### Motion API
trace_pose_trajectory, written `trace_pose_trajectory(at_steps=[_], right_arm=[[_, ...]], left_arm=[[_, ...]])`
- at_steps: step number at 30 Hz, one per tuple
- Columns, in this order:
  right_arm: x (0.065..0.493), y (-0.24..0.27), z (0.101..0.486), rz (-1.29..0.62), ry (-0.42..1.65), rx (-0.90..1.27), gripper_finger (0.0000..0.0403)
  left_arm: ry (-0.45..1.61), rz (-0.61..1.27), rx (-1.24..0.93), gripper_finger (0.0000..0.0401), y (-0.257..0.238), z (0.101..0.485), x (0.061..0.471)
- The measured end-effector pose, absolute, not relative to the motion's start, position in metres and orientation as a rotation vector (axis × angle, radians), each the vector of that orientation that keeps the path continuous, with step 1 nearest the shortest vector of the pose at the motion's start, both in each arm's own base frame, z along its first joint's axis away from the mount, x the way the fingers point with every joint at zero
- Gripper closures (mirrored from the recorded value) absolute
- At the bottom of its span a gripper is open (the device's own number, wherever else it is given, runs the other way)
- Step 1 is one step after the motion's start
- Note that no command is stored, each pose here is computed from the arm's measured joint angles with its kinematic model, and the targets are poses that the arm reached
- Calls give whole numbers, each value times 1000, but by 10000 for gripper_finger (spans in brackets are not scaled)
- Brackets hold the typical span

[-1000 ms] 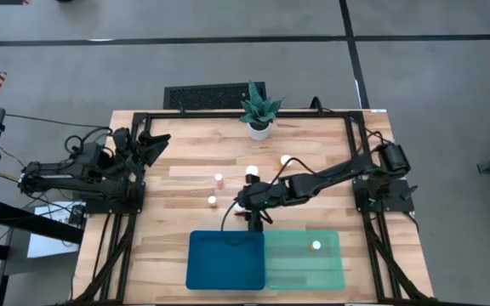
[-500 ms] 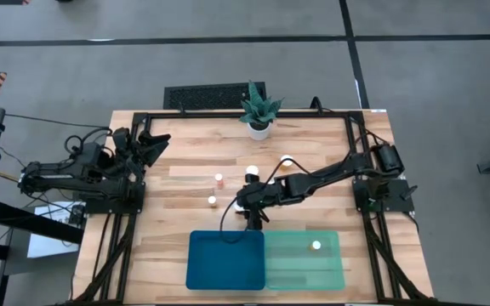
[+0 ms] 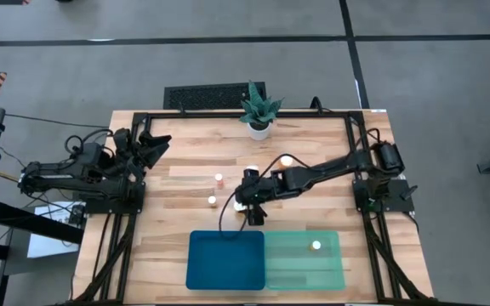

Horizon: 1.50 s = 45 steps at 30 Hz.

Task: Pick and place medicine bottles into bin by pill shape (circle, oval)
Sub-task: Put the large orange pill bottle into the blue bin

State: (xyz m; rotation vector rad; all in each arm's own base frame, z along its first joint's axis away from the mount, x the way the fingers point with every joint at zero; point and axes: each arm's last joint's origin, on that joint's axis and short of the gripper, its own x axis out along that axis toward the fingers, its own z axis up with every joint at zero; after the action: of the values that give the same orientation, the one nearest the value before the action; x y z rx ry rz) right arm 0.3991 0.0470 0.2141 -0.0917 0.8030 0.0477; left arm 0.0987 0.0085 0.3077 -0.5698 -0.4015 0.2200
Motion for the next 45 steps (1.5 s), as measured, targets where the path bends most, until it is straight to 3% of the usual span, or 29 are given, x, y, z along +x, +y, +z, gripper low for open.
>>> trace_pose_trajectory(at_steps=[17,28,36,45], right_arm=[[400,36,206,24,774,-74,68],[410,41,170,36,849,-71,69],[410,36,173,16,849,-65,72],[396,35,201,-15,933,-11,70]], left_arm=[[-392,223,-569,154,9,307,99],[-390,225,-579,154,9,306,99],[-384,222,-584,154,8,306,99],[-382,222,-584,154,8,306,99]])
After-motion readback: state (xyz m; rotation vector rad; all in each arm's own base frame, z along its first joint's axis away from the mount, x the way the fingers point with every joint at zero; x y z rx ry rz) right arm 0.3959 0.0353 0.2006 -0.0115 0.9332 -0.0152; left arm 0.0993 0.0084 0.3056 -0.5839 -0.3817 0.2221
